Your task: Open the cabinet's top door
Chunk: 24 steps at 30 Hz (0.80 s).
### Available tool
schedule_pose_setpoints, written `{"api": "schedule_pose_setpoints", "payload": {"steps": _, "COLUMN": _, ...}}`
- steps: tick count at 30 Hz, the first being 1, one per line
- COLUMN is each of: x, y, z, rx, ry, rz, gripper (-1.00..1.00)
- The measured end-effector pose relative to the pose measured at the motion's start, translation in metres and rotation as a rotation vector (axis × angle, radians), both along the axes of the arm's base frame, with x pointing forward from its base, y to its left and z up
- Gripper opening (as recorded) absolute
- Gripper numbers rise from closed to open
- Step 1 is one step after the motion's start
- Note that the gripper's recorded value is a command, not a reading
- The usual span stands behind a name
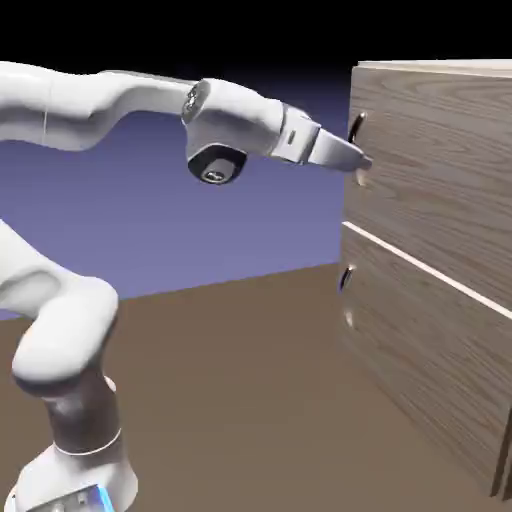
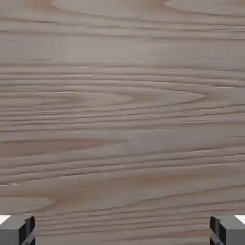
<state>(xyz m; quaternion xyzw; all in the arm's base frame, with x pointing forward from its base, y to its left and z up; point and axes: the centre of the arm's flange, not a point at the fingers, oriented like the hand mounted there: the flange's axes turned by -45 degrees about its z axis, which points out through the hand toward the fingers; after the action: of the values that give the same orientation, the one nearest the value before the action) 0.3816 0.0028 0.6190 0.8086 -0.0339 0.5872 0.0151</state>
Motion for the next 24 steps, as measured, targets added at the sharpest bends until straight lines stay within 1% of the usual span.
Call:
{"api": "schedule_pose_setpoints", "payload": {"steps": 12, "x": 0.001, "y": 0.043, "z": 0.02, "rx": -0.015, "ry": -0.161, "rz": -0.003, "gripper": 0.0}}
{"api": "schedule_pose_setpoints", "payload": {"steps": 24, "x": 0.021, "y": 0.104, "z": 0.0, "rx": -0.033, "ry": -0.269, "rz": 0.012, "gripper": 0.0}}
